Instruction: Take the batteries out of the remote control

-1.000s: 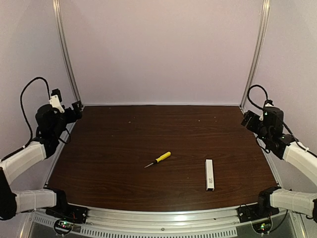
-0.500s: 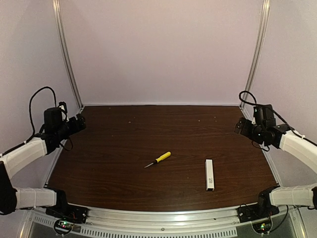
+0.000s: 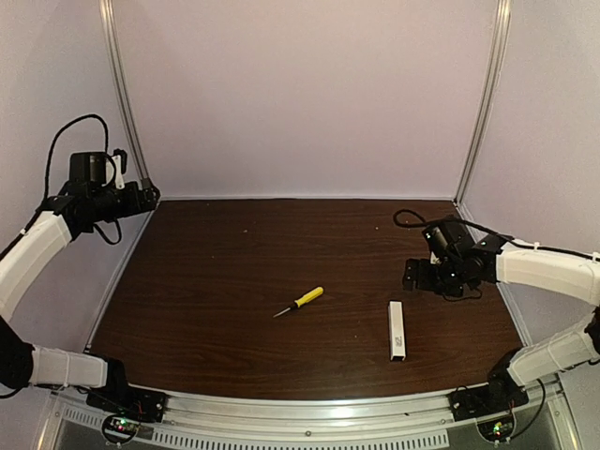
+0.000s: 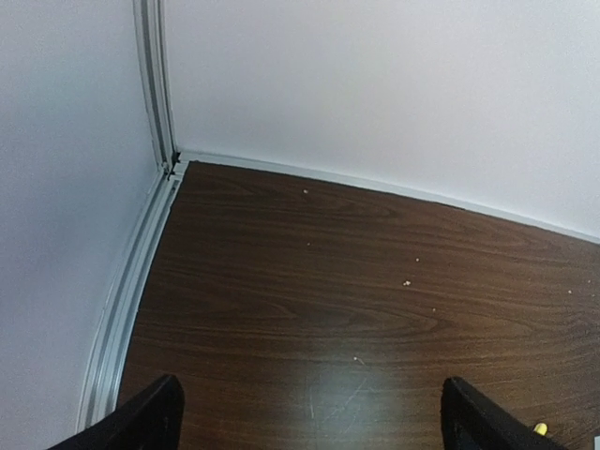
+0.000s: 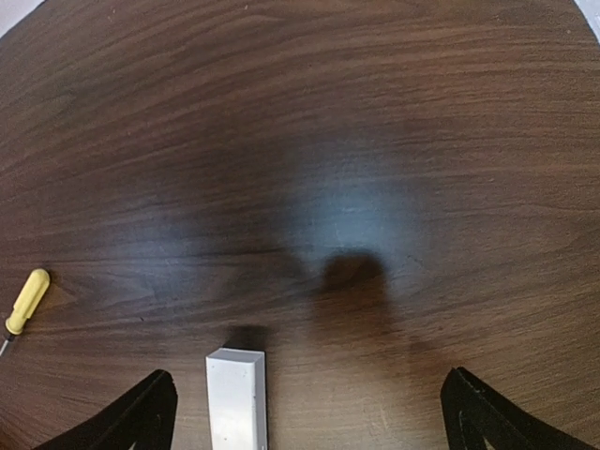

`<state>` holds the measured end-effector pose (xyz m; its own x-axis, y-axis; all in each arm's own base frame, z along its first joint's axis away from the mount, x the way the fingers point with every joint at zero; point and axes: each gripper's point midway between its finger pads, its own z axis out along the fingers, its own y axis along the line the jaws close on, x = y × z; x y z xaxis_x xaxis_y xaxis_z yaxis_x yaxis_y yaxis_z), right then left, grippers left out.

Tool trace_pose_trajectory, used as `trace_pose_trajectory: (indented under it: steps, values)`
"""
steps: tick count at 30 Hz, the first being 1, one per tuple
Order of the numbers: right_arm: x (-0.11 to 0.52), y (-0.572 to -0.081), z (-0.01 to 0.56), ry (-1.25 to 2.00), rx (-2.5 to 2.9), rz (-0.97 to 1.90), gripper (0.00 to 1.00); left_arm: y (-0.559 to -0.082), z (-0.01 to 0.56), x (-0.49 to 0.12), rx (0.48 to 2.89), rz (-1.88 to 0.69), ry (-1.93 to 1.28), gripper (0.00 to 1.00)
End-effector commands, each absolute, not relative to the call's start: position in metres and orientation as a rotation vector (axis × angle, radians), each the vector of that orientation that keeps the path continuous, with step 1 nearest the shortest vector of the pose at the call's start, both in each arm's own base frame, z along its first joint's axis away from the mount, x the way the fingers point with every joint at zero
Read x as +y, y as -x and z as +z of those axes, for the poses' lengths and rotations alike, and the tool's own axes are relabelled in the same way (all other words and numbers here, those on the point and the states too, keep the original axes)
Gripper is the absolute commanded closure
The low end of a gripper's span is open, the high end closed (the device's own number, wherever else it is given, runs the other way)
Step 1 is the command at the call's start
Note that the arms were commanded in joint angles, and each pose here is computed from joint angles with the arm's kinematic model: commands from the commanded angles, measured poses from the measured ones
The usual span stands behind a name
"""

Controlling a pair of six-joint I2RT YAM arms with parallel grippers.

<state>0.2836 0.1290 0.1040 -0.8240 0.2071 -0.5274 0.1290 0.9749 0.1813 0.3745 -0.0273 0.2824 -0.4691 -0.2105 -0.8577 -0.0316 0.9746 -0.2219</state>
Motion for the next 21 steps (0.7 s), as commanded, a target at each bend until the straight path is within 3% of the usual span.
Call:
trace_pose_trajectory:
  steps: [1,9,21]
  values:
    - [0.147,-0.272,0.089,-0.227,2.618,0.211,0.0,-0.372,0.258,-0.033,2.177,-0.172,0.029,0.02]
    - [0.188,-0.249,0.068,-0.118,2.69,0.254,0.01,-0.374,0.234,-0.045,2.214,-0.237,-0.041,0.04]
    - [0.196,-0.216,0.032,-0.039,2.808,0.137,0.26,-0.368,0.232,-0.047,2.213,-0.235,-0.075,0.11]
